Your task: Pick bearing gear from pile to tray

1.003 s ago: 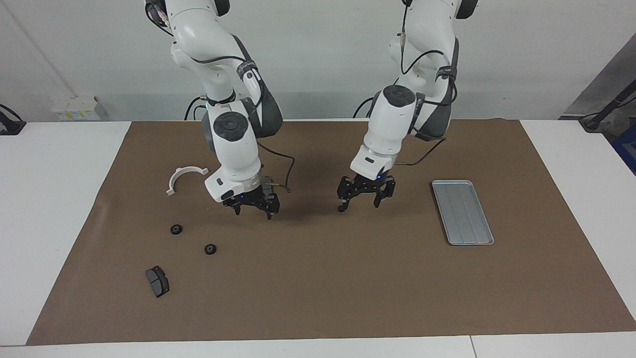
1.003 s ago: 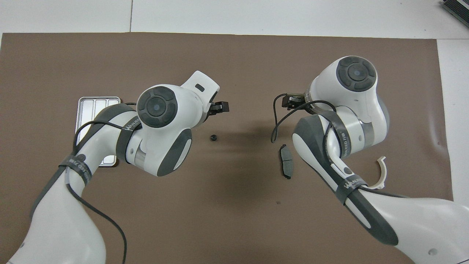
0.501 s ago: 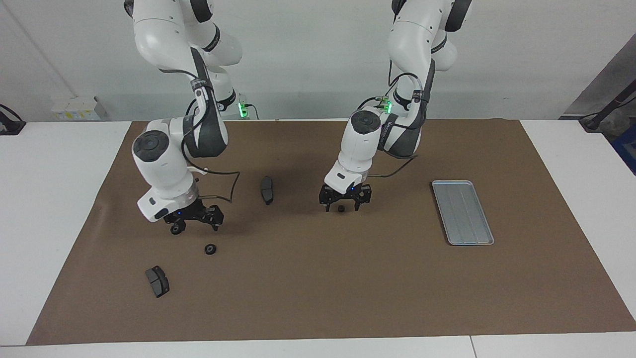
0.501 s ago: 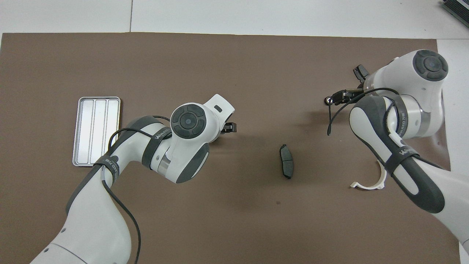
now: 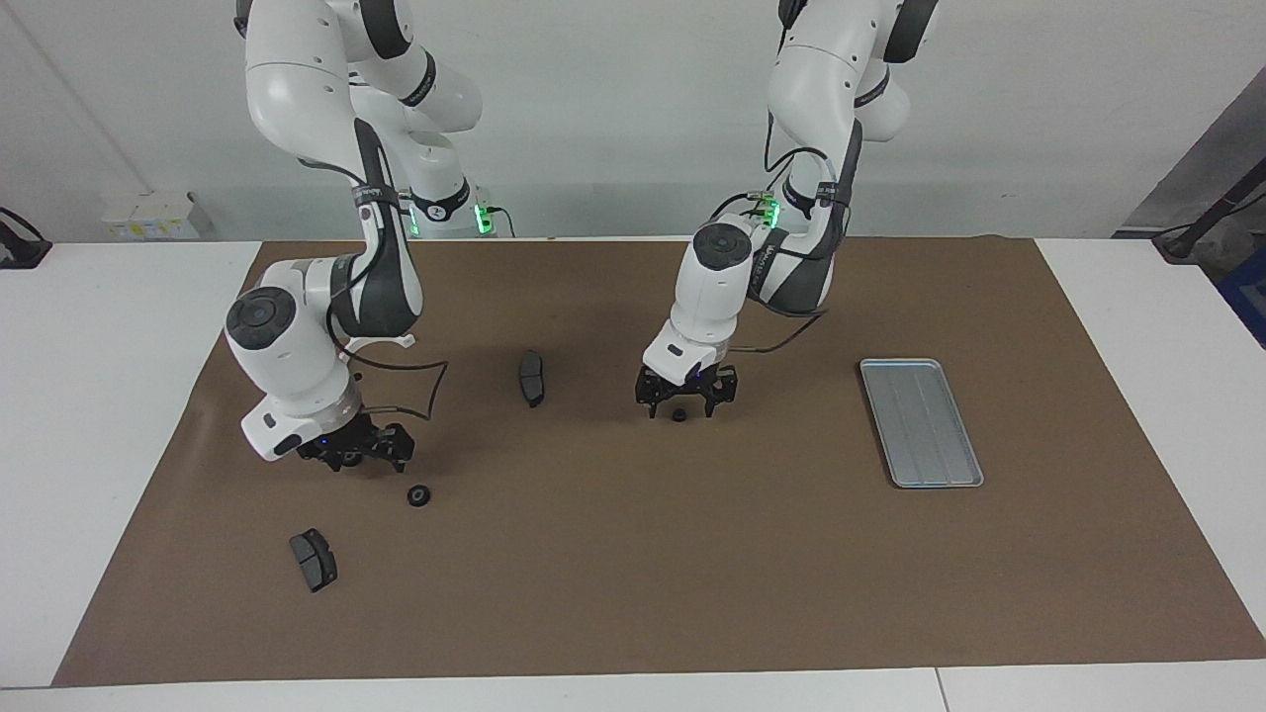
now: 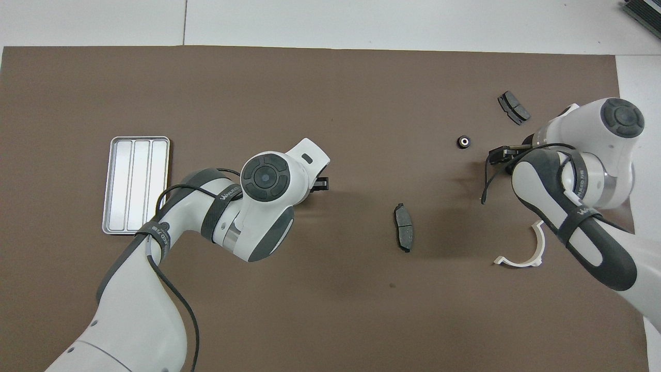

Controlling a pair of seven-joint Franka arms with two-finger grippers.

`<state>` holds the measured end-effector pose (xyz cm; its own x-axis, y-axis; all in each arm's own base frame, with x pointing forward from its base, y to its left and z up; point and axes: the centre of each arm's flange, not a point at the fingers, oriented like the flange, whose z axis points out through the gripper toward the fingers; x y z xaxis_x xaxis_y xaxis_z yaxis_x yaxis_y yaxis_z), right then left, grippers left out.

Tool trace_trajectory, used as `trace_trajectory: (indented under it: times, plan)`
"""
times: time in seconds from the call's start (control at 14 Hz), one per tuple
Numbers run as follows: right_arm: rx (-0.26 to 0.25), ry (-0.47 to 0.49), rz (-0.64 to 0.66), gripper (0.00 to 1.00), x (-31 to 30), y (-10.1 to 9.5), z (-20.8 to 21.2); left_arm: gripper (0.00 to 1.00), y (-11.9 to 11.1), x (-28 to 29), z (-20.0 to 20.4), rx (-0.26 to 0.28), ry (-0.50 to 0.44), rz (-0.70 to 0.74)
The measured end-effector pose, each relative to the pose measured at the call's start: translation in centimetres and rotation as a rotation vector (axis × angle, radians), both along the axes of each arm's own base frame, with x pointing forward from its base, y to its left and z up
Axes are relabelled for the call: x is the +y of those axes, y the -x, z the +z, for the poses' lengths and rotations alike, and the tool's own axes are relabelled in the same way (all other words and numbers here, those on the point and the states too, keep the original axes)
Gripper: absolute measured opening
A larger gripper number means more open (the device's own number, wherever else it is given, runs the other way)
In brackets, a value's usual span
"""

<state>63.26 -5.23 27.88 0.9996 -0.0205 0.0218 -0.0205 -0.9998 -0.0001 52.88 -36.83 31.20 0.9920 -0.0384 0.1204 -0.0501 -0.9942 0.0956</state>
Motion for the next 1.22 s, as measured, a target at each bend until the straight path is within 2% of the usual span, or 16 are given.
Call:
trace_trajectory:
  times: [0.21, 0.29, 0.43, 0.5, 0.64, 0.72, 0.79, 0.86, 0.93, 1.07, 1.15, 1.22]
  plan:
    - [0.009, -0.002, 0.004, 1.00, 0.3, 0.2, -0.2, 0.67, 0.0, 0.0, -0.3, 0.001, -0.004, -0.018]
    - [0.019, -0.002, 0.005, 1.00, 0.3, 0.3, -0.1, 0.62, 0.0, 0.0, -0.3, 0.000, -0.005, -0.022]
    - [0.033, 0.000, 0.030, 1.00, 0.3, 0.5, 0.5, 0.58, 0.0, 0.1, -0.4, 0.001, -0.006, -0.026]
    - [0.032, 0.001, 0.048, 0.97, 0.2, 0.6, 0.8, 0.55, 0.1, 0.1, -0.4, 0.002, -0.007, -0.028]
    - [0.032, 0.001, 0.056, 0.84, -0.4, 0.6, 0.8, 0.52, 0.2, 0.2, -0.7, 0.004, -0.011, -0.038]
    - [0.034, 0.001, 0.056, 0.83, -0.5, 0.7, 0.7, 0.51, 0.3, 0.2, -0.9, 0.004, -0.011, -0.041]
    - [0.037, 0.000, 0.056, 0.71, -0.5, 0.8, 0.6, 0.50, 0.4, 0.3, -1.1, 0.002, -0.010, -0.043]
    - [0.036, 0.001, 0.055, 0.65, -0.5, 0.8, 0.6, 0.48, 0.5, 0.3, -1.4, 0.003, -0.011, -0.045]
    - [0.034, 0.002, 0.054, 0.63, -0.6, 0.8, 0.7, 0.48, 0.6, 0.4, -1.5, 0.004, -0.012, -0.046]
    - [0.029, 0.003, 0.052, 0.37, -0.7, 0.8, 1.0, 0.42, 0.6, 0.4, -1.5, 0.005, -0.012, -0.047]
    - [0.029, 0.002, 0.054, 0.34, -0.6, 0.8, 1.1, 0.34, 0.6, 0.4, -1.5, 0.005, -0.013, -0.048]
    - [0.028, 0.001, 0.057, 0.34, -0.4, 0.8, 1.1, 0.34, 0.6, 0.4, -1.5, 0.005, -0.013, -0.048]
